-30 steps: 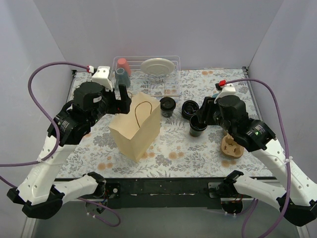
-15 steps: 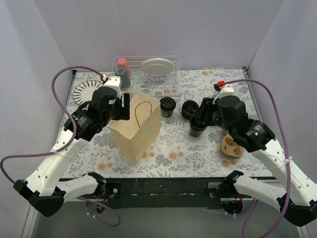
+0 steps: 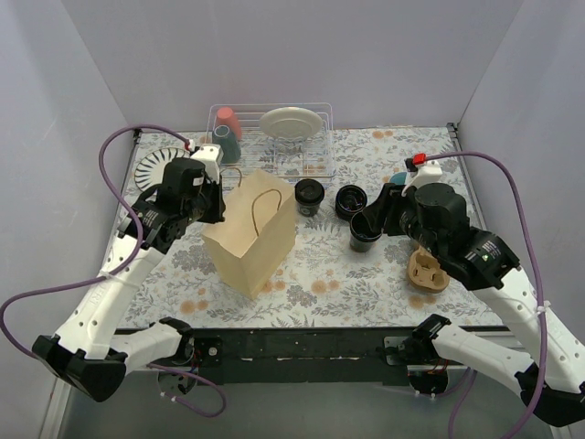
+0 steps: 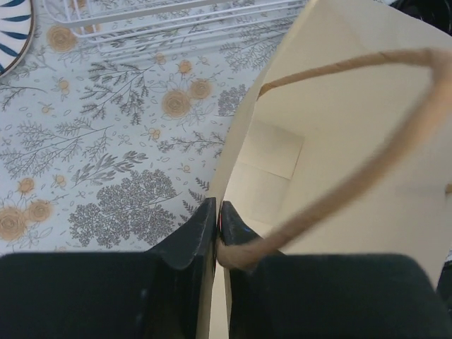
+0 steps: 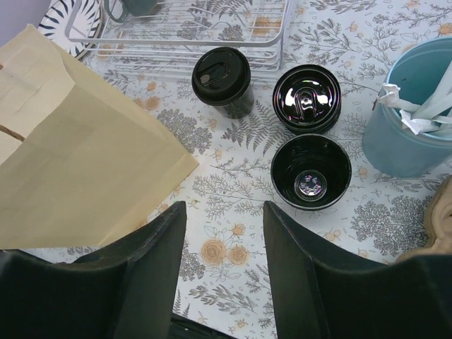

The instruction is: Pack the takeout coffee

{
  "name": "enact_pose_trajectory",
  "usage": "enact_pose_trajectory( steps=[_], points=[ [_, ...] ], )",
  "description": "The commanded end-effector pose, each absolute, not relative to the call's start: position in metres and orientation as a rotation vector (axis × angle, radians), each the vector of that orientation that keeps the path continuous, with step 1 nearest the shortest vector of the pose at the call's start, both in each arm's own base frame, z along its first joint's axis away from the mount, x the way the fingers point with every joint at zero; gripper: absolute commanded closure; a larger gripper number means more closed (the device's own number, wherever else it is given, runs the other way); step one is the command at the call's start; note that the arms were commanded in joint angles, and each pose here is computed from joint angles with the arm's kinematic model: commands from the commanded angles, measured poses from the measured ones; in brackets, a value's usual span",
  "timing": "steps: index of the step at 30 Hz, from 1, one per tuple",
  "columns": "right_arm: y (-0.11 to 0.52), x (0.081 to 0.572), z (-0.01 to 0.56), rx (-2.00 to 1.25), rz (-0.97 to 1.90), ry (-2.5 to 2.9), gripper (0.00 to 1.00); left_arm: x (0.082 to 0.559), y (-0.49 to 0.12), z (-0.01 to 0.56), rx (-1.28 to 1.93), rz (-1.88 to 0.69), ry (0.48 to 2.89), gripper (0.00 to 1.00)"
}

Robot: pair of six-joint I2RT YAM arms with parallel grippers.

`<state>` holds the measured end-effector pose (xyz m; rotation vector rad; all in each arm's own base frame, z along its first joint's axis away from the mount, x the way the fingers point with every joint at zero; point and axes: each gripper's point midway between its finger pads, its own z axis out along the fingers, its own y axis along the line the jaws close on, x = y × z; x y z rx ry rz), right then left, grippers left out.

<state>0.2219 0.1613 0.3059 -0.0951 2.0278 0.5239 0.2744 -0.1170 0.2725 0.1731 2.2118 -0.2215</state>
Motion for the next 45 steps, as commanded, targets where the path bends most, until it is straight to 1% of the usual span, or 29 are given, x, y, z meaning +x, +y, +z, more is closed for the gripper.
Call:
enact_pose_trajectory(
  steps=[1,2,5,6,9,14,23,26,28,30,33,35,37,40,41,45],
  points=[
    [0.154,0.227,0.314,-0.071,0.493,1.978,0.44,0.265,-0.142,0.283,0.296,-0.389,2.203,0.98],
    [0.152,0.227,0.313,-0.07,0.487,1.978,0.44,0.259,-0.151,0.286,0.329,-0.453,2.2,1.0],
    [0.151,0.227,0.314,-0.065,0.481,1.974,0.44,0.252,-0.164,0.293,0.376,-0.551,2.16,1.0],
    [0.151,0.227,0.315,-0.064,0.481,1.971,0.44,0.245,-0.173,0.295,0.419,-0.625,2.146,1.0],
    [0.15,0.227,0.313,-0.063,0.473,1.973,0.44,0.238,-0.188,0.292,0.495,-0.726,2.119,1.0],
    [0.144,0.226,0.31,-0.055,0.446,1.981,0.44,0.235,-0.202,0.293,0.557,-0.813,2.083,1.0],
    [0.131,0.225,0.308,0.008,0.398,1.988,0.44,0.245,-0.213,0.291,0.607,-0.847,2.072,1.0],
    [0.126,0.225,0.302,0.033,0.366,2.007,0.44,0.251,-0.213,0.292,0.592,-0.83,2.075,0.92],
    [0.122,0.224,0.299,0.036,0.347,2.017,0.44,0.254,-0.211,0.294,0.578,-0.81,2.079,0.66],
    [0.118,0.224,0.298,0.055,0.325,2.016,0.44,0.26,-0.208,0.294,0.554,-0.775,2.087,0.36],
    [0.106,0.222,0.293,0.108,0.274,2.028,0.44,0.268,-0.199,0.31,0.491,-0.709,2.056,0.27],
    [0.098,0.221,0.283,0.15,0.229,2.047,0.44,0.272,-0.193,0.327,0.435,-0.678,2.013,0.1],
    [0.096,0.22,0.275,0.169,0.217,2.064,0.45,0.273,-0.183,0.348,0.362,-0.644,1.958,0.02],
    [0.087,0.22,0.26,0.196,0.152,2.079,0.45,0.267,-0.176,0.372,0.317,-0.649,1.893,0.02],
    [0.079,0.221,0.258,0.224,0.106,2.069,0.43,0.265,-0.175,0.375,0.316,-0.648,1.89,0.02],
    [0.055,0.226,0.237,0.263,-0.044,2.103,0.41,0.263,-0.154,0.368,0.218,-0.559,1.927,0.02]
  ],
)
